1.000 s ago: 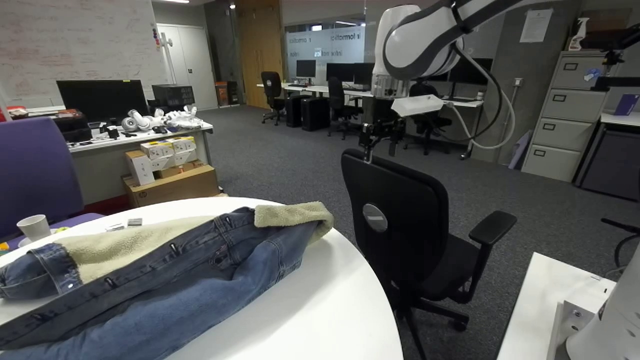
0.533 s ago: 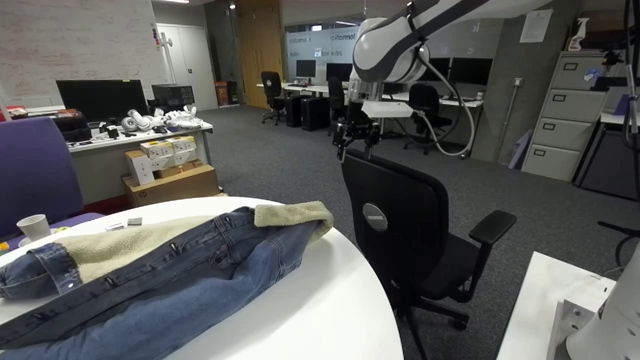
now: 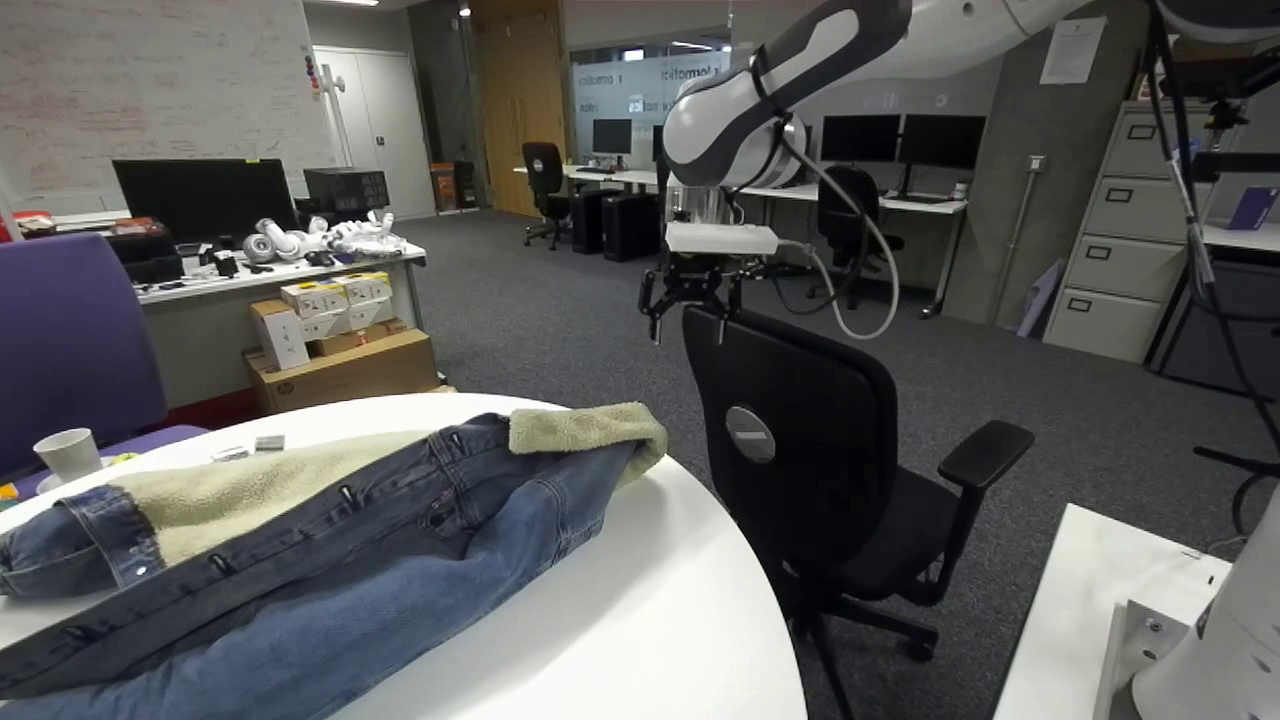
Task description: Put the denim coat on the headrest of the chair and push the chair to the right
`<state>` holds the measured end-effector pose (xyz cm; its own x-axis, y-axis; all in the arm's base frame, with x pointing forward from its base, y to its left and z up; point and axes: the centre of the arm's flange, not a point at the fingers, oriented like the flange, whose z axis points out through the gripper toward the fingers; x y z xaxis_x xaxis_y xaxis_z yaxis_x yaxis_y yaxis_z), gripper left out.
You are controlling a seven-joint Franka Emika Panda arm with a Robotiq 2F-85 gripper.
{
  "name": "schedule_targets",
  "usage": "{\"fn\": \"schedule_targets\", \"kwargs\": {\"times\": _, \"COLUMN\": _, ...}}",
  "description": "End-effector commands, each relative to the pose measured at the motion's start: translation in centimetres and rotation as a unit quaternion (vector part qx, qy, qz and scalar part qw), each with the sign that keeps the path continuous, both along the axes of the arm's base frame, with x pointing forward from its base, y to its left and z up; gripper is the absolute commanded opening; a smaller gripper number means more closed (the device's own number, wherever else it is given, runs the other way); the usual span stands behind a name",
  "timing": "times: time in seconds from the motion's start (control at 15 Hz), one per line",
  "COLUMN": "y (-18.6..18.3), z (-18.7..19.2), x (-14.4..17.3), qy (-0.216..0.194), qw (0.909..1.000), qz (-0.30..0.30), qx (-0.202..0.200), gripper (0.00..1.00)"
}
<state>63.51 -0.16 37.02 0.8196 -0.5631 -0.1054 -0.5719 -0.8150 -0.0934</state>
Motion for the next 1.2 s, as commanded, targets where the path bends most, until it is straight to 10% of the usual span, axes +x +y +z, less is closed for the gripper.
{"fn": "schedule_targets", "kwargs": {"times": 0.0, "y": 0.0, "z": 0.4, "x": 1.8, "qy": 0.057, "qw": 0.9967, "qz": -0.009, "qx": 0.056, "gripper": 1.00}}
{"fn": "schedule_targets", "kwargs": {"times": 0.53, "y": 0.6, "z": -0.6, "x": 0.3, "qy": 0.065, "qw": 0.9971, "qz": 0.010, "qx": 0.040, "gripper": 1.00}}
{"fn": "schedule_targets", "kwargs": {"times": 1.13, "y": -0.1, "z": -7.8, "x": 8.0, "qy": 0.089, "qw": 0.9780, "qz": -0.179, "qx": 0.058, "gripper": 1.00}}
